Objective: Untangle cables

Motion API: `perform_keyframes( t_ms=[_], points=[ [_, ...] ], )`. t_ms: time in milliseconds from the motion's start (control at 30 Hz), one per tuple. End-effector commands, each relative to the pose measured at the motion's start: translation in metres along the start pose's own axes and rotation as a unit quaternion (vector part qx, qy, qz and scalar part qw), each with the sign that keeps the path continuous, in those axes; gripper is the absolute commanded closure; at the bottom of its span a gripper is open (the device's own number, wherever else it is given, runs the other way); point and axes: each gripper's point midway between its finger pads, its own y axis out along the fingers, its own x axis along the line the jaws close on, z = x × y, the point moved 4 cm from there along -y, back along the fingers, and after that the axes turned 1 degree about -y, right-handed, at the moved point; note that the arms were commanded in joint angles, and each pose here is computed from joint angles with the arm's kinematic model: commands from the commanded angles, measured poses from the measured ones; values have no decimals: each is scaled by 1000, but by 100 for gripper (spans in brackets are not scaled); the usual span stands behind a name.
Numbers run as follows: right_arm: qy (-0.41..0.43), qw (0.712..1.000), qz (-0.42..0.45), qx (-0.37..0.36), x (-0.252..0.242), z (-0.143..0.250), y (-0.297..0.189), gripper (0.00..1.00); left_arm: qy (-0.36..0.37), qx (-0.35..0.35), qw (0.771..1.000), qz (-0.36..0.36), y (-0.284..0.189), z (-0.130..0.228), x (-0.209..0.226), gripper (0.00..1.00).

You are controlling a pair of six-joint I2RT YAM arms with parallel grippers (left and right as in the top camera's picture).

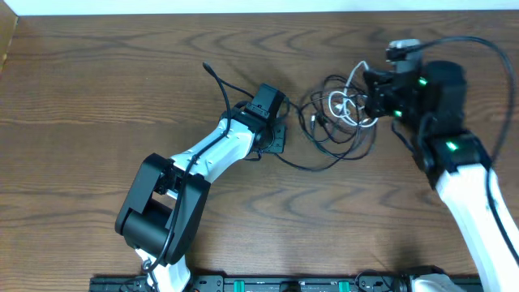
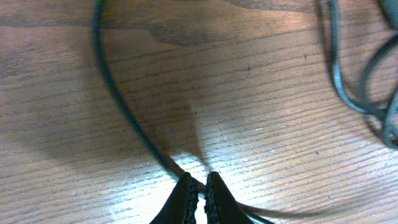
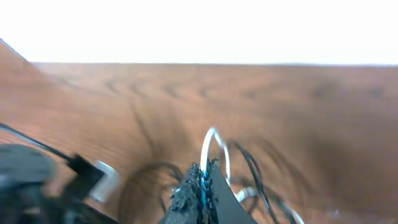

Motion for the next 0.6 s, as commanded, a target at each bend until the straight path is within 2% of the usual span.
perform_keyframes(
  t_ms=[0,367,567],
  points=[
    [-10,999,-1,-45,7,-23,-30,99,-2,6,1000,-5,4,4,3,92],
    [-14,989,-37,-143,33,-61,-85,99,-2,7,1000,-4,4,4,2,92],
    [-5,977,-70,-200,44,-85,-98,99,-6,7,1000,-4,4,4,2,92]
  ],
)
